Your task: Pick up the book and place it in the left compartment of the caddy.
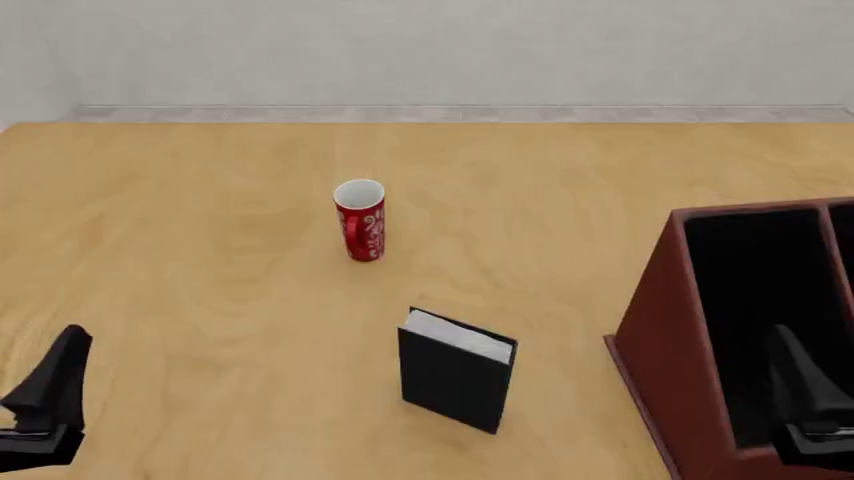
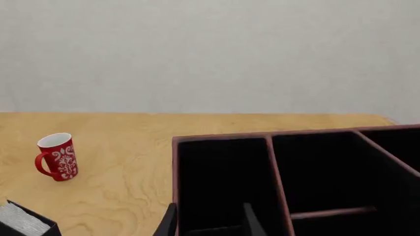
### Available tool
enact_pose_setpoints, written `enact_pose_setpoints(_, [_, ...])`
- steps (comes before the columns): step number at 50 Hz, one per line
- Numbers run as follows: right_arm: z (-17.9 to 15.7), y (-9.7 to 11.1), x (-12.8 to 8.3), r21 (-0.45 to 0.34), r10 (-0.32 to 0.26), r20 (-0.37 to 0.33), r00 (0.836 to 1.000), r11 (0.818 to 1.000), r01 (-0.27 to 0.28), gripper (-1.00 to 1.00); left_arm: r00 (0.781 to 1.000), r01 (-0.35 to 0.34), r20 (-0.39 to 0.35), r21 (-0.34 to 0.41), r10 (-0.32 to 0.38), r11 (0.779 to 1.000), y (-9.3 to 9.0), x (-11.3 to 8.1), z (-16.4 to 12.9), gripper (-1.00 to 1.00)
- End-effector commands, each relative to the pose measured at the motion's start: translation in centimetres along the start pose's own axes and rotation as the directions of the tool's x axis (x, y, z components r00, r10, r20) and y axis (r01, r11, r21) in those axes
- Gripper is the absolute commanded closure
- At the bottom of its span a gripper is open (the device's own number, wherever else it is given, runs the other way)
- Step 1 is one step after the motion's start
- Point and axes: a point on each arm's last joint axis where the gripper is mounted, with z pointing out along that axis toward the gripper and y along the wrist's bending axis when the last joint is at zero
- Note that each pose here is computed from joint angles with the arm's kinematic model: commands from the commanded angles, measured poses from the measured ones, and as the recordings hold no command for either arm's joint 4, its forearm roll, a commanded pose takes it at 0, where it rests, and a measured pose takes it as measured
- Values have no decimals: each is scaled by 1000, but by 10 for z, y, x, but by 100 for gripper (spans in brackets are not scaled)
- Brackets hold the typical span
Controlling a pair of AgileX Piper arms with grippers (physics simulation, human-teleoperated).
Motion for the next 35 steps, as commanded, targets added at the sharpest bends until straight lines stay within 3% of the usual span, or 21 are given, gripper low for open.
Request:
enact_pose_setpoints(1, [1, 0, 0, 4, 7, -7, 1000, 1000, -7, -100, 1000, 0, -1, 0, 0, 1000, 0, -1, 0, -100])
enact_pose_setpoints(16, [2, 0, -1, 0, 10, -9, 1000, 1000, -10, -100, 1000, 0, -1, 0, 0, 1000, 0, -1, 0, -100])
enact_pose_setpoints(20, [1, -2, -2, 30, 58, -5, 998, 998, -58, -100, 1000, 0, -1, 0, 0, 1000, 0, -1, 0, -100])
enact_pose_setpoints(22, [1, -1, -2, 18, 23, -8, 1000, 1000, -23, -100, 1000, 0, -1, 0, 0, 1000, 0, -1, 0, -100])
enact_pose_setpoints(35, [0, 1, -30, -17, 14, 18, 1000, 1000, -13, -100, 1000, 0, -1, 0, 0, 1000, 0, -1, 0, -100])
